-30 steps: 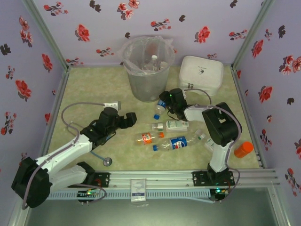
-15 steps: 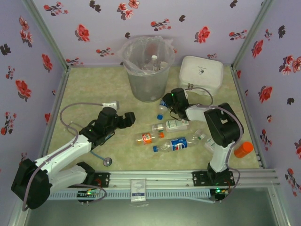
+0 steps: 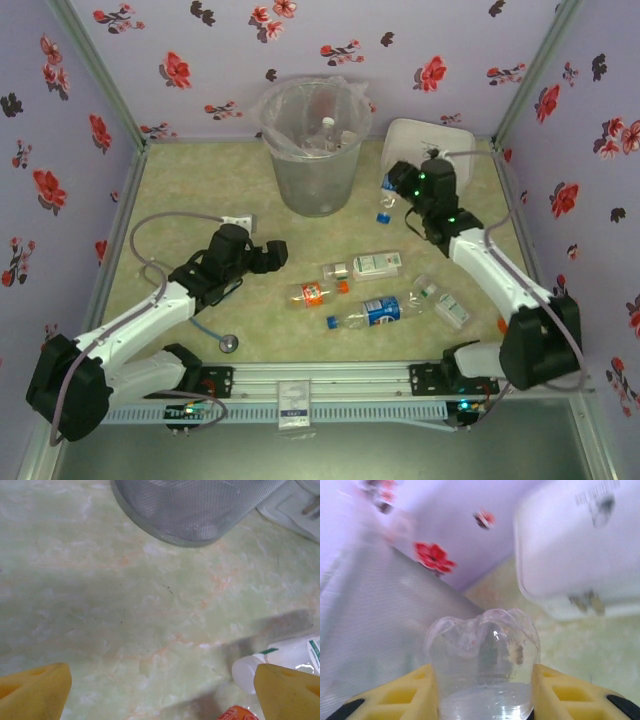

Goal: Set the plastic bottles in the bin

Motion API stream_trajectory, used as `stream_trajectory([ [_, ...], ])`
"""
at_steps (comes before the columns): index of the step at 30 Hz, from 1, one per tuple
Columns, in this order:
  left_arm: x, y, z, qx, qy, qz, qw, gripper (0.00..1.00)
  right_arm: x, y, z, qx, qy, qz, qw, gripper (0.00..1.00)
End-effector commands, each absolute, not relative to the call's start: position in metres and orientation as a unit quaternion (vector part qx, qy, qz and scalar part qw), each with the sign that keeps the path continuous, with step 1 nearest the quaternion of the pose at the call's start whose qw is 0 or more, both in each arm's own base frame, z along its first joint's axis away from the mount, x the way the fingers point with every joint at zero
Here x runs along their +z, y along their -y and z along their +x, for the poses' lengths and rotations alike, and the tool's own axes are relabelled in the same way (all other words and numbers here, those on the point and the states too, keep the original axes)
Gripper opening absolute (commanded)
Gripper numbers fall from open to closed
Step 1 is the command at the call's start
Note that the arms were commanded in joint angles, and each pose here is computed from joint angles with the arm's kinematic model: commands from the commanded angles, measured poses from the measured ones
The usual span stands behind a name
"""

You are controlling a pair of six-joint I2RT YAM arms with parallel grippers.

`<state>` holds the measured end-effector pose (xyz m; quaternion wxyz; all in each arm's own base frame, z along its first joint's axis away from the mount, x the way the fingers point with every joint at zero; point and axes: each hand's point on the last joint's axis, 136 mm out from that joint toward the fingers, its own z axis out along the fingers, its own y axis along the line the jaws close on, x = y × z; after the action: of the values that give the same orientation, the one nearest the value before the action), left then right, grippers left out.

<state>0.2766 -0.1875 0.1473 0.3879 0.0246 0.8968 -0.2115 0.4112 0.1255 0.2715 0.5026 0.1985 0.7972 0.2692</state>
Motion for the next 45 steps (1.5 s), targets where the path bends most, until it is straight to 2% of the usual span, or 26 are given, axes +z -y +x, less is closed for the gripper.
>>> stream_trajectory([
  [1, 0.151, 0.196, 0.270, -0.201, -0.903, 0.098, 0.366, 0.95, 0.332, -0.120, 0.396, 0.220, -0.798, 0.107, 0.551, 0.32],
  [7, 0.151, 0.218, 0.251, -0.229, -0.897, 0.176, 0.334, 0.95, 0.421, -0.161, 0.413, 0.298, -0.751, 0.023, 0.589, 0.31],
  [10, 0.152, 0.228, 0.239, -0.234, -0.890, 0.210, 0.329, 0.95, 0.448, -0.197, 0.431, 0.334, -0.730, -0.023, 0.596, 0.31],
  [14, 0.150, 0.240, 0.221, -0.235, -0.884, 0.250, 0.318, 0.94, 0.458, -0.243, 0.463, 0.347, -0.731, -0.077, 0.583, 0.33],
  [17, 0.145, 0.244, 0.214, -0.227, -0.885, 0.264, 0.310, 0.94, 0.450, -0.275, 0.491, 0.361, -0.737, -0.102, 0.561, 0.34],
  [21, 0.141, 0.245, 0.210, -0.219, -0.886, 0.266, 0.310, 0.94, 0.414, -0.314, 0.521, 0.365, -0.759, -0.131, 0.524, 0.33],
  [26, 0.135, 0.249, 0.207, -0.215, -0.886, 0.276, 0.304, 0.94, 0.361, -0.348, 0.528, 0.370, -0.786, -0.156, 0.470, 0.32],
  [31, 0.127, 0.247, 0.206, -0.197, -0.889, 0.284, 0.300, 0.95, 0.315, -0.360, 0.524, 0.368, -0.815, -0.166, 0.416, 0.34],
  [33, 0.123, 0.248, 0.206, -0.193, -0.890, 0.286, 0.297, 0.95, 0.301, -0.362, 0.520, 0.366, -0.825, -0.169, 0.396, 0.40],
  [36, 0.119, 0.250, 0.207, -0.188, -0.891, 0.293, 0.291, 0.97, 0.293, -0.363, 0.515, 0.359, -0.833, -0.174, 0.383, 0.55],
  [37, 0.119, 0.251, 0.207, -0.187, -0.890, 0.297, 0.290, 0.98, 0.292, -0.362, 0.514, 0.358, -0.834, -0.174, 0.382, 0.57],
  [42, 0.116, 0.254, 0.207, -0.177, -0.889, 0.312, 0.285, 1.00, 0.312, -0.356, 0.514, 0.350, -0.829, -0.170, 0.401, 0.71],
  [45, 0.112, 0.255, 0.207, -0.178, -0.889, 0.310, 0.286, 1.00, 0.332, -0.347, 0.510, 0.340, -0.824, -0.173, 0.420, 0.77],
])
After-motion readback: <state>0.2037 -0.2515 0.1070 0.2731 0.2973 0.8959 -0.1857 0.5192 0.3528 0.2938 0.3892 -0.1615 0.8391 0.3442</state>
